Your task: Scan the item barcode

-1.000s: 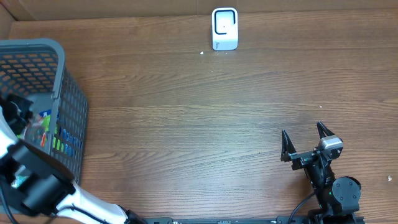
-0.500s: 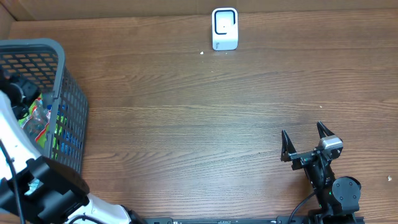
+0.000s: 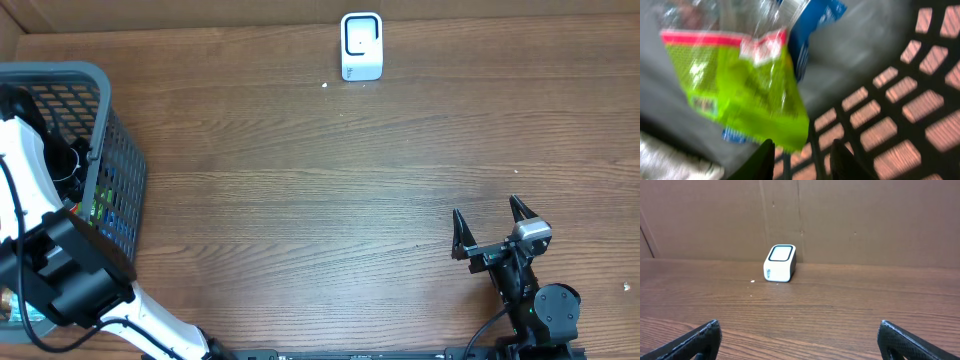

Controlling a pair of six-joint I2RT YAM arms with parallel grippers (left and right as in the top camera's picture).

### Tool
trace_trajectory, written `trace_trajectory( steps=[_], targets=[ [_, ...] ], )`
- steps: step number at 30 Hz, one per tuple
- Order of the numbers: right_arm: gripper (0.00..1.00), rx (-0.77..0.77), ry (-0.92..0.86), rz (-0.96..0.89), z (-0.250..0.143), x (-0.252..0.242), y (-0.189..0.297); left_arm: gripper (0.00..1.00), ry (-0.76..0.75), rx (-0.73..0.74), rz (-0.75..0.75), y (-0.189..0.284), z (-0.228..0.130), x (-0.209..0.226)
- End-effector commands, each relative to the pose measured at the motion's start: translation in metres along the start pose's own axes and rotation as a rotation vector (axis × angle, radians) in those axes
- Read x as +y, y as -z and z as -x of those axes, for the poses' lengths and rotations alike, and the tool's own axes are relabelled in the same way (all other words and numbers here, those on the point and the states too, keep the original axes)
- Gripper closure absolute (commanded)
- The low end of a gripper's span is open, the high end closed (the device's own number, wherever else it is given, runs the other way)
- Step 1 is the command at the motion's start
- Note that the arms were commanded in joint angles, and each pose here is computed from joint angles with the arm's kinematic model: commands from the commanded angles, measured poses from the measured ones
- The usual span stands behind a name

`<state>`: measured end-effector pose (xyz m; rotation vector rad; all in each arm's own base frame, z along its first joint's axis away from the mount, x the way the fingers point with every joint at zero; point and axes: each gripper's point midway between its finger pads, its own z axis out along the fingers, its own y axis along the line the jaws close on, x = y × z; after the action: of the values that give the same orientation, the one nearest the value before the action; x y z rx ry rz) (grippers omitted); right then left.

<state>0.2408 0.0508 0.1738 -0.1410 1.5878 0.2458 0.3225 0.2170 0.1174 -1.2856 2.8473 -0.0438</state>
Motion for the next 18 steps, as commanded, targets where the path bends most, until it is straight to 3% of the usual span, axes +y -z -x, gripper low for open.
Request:
trace_trajectory(
  steps=[1, 8, 13, 18],
  targets=[
    [0.0, -0.004, -0.002, 0.004, -0.002, 0.001, 0.0, 0.71, -0.063, -0.005, -0.017, -0.017, 0.01, -0.008],
    [0.0, -0.004, -0.002, 0.004, -0.002, 0.001, 0.0, 0.64, -0.105, -0.152, -0.078, -0.026, 0.052, -0.027],
    [0.0, -0.004, -0.002, 0.004, -0.002, 0.001, 0.0, 0.55, -0.175, -0.152, -0.093, -0.043, 0.058, -0.039],
    [0.0, -0.004, -0.002, 0.004, -0.002, 0.001, 0.0, 0.52, -0.037, -0.029, 0.149, -0.066, 0.038, 0.009]
  ],
)
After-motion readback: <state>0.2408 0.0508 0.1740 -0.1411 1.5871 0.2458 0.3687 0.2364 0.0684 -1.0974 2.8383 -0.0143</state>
